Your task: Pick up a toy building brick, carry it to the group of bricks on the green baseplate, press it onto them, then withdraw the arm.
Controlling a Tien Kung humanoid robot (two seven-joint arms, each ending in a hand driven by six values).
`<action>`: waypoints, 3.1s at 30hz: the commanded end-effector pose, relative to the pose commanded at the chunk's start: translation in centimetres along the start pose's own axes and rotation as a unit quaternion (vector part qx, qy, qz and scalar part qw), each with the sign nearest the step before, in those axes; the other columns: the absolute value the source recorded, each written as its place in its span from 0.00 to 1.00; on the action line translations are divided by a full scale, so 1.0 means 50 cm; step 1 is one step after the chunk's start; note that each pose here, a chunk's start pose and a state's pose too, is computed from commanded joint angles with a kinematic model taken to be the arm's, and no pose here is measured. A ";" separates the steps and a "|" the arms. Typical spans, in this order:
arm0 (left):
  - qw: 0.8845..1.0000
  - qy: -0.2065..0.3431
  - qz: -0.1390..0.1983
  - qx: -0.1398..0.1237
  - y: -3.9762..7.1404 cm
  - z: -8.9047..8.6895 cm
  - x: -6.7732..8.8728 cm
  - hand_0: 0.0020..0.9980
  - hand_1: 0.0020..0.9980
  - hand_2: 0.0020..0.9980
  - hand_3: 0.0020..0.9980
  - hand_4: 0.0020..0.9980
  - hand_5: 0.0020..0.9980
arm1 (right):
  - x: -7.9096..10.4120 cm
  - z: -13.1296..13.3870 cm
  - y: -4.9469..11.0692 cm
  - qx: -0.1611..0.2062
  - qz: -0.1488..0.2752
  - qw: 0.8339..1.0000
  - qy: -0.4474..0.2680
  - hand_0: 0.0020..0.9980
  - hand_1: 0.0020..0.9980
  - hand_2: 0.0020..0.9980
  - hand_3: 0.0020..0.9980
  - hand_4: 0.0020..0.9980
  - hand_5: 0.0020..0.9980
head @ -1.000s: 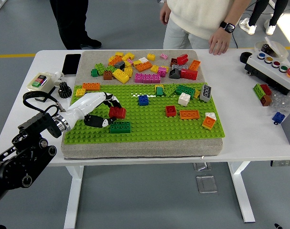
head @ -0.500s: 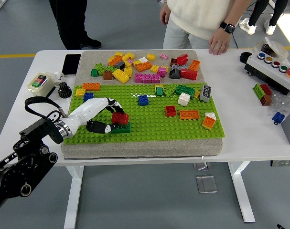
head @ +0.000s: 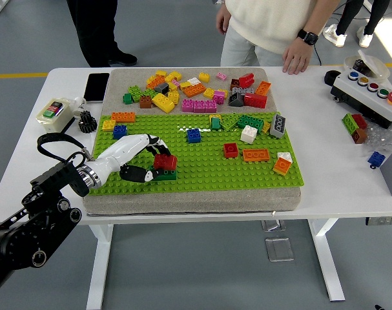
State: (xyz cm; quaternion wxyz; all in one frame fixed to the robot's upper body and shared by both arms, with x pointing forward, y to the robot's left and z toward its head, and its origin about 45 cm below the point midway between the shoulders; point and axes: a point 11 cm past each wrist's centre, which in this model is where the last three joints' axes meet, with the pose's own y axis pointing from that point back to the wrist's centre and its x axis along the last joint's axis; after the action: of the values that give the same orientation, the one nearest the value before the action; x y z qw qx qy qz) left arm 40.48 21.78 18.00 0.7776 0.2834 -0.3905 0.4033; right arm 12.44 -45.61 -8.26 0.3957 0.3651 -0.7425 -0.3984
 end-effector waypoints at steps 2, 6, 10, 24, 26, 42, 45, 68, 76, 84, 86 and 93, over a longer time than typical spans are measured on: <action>1.000 0.002 -0.001 0.003 -0.002 -0.003 -0.003 0.59 0.56 0.57 0.53 0.53 0.00 | -0.001 -0.003 0.000 0.001 -0.001 1.000 -0.001 0.76 0.68 0.73 0.66 0.93 0.50; 1.000 0.006 -0.004 0.007 -0.002 -0.006 -0.008 0.59 0.56 0.57 0.53 0.53 0.00 | -0.001 -0.004 0.000 0.002 -0.001 1.000 -0.003 0.76 0.68 0.73 0.66 0.93 0.50; 1.000 0.010 -0.007 0.007 -0.001 -0.004 -0.013 0.59 0.56 0.57 0.53 0.54 0.00 | -0.001 -0.003 0.000 0.001 -0.002 1.000 -0.004 0.76 0.68 0.73 0.66 0.93 0.50; 1.000 0.009 -0.010 0.013 0.001 -0.012 -0.018 0.59 0.57 0.57 0.53 0.54 0.00 | -0.003 -0.003 0.000 0.001 -0.003 1.000 -0.006 0.76 0.68 0.73 0.67 0.93 0.50; 1.000 0.008 -0.010 0.015 0.002 -0.014 -0.017 0.60 0.58 0.58 0.54 0.56 0.00 | -0.002 -0.002 0.000 0.001 -0.003 1.000 -0.006 0.76 0.68 0.73 0.67 0.93 0.50; 1.000 0.007 -0.016 0.016 0.005 -0.020 -0.021 0.60 0.58 0.59 0.55 0.57 0.00 | -0.005 -0.001 0.000 0.002 -0.005 1.000 -0.005 0.76 0.68 0.73 0.67 0.93 0.50; 1.000 0.008 -0.016 0.016 0.005 -0.020 -0.020 0.61 0.58 0.59 0.55 0.57 0.00 | -0.006 -0.001 0.000 0.002 -0.005 1.000 -0.006 0.76 0.68 0.73 0.67 0.93 0.50; 1.000 0.009 -0.014 0.018 0.005 -0.025 -0.016 0.61 0.59 0.59 0.55 0.65 0.00 | -0.005 -0.002 0.000 0.002 -0.007 1.000 -0.007 0.76 0.68 0.73 0.67 0.93 0.50; 1.000 0.009 -0.016 0.019 0.007 -0.027 -0.015 0.61 0.59 0.59 0.55 0.66 0.00 | -0.005 -0.002 0.000 0.002 -0.007 1.000 -0.008 0.76 0.68 0.73 0.67 0.93 0.50; 1.000 0.010 -0.018 0.018 0.007 -0.027 -0.016 0.62 0.59 0.59 0.55 0.68 0.00 | -0.005 -0.001 0.000 0.002 -0.008 1.000 -0.008 0.76 0.68 0.73 0.67 0.93 0.50; 1.000 0.011 -0.018 0.018 0.006 -0.027 -0.016 0.62 0.59 0.59 0.55 0.68 0.00 | -0.005 -0.001 0.000 0.002 -0.008 1.000 -0.009 0.76 0.68 0.73 0.67 0.93 0.50; 1.000 0.011 -0.019 0.018 0.006 -0.027 -0.016 0.63 0.61 0.60 0.56 0.77 0.03 | -0.005 -0.003 0.000 0.002 -0.008 1.000 -0.010 0.76 0.68 0.73 0.67 0.93 0.51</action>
State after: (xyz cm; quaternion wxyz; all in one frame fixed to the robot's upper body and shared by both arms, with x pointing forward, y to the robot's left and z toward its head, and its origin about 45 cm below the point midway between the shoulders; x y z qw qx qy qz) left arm 40.44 22.63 16.63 0.7841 0.3003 -0.3687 0.3989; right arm 12.67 -45.43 -8.28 0.3846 0.3679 -0.7445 -0.4031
